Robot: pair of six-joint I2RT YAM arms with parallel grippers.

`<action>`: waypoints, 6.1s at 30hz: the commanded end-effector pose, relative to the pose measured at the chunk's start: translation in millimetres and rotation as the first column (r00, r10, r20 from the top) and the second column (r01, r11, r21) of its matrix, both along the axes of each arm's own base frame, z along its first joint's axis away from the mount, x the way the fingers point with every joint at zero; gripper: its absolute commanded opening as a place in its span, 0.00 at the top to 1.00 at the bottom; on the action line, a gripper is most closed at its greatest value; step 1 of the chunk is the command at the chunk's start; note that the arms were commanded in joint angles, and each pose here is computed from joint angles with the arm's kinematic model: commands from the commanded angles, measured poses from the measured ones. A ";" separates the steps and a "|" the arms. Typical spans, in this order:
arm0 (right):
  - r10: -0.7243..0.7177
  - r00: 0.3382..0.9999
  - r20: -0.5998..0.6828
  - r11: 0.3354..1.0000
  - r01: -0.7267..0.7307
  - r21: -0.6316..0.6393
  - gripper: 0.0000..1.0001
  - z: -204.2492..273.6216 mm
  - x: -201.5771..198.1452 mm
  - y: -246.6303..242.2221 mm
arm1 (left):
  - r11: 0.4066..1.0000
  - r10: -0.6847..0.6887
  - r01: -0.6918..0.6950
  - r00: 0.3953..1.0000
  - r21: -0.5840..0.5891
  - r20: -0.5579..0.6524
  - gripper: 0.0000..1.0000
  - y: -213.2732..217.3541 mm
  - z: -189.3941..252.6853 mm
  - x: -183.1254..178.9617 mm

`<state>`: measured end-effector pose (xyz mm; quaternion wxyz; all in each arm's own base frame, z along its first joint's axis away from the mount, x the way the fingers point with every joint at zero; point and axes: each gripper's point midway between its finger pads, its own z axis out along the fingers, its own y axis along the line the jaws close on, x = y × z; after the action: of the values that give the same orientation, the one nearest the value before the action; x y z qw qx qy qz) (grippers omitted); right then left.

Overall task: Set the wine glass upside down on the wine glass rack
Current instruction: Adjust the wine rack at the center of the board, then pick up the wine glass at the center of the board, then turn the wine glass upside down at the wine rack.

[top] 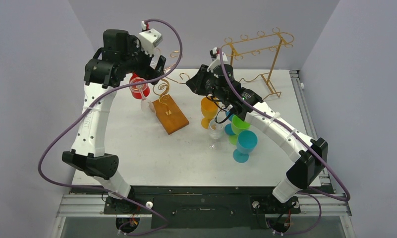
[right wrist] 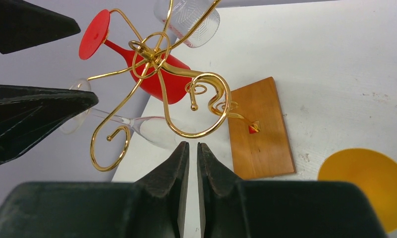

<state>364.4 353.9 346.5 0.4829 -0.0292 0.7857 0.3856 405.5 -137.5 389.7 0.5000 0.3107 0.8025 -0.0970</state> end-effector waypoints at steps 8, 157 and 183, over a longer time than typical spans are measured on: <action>-0.032 0.997 0.077 0.999 0.033 -0.014 0.87 35.1 -12.1 -26.5 | 0.999 0.029 -0.029 1.000 -0.042 -0.003 0.04 17.0 42.2 -46.5; -0.252 0.952 0.171 0.828 0.304 -0.471 1.00 64.1 -45.9 -163.8 | 0.980 0.114 -0.120 0.992 -0.158 -0.045 0.04 61.3 50.2 -98.4; 0.111 0.867 0.486 0.989 -0.145 0.033 1.00 206.5 -147.4 -7.8 | 0.953 -0.119 0.089 0.989 -0.288 -0.090 0.09 -4.5 42.9 -125.2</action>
<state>227.6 345.2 513.2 0.6007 -0.1729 0.6833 0.3774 275.6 -135.8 416.8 0.4600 0.2713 0.8100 -0.2424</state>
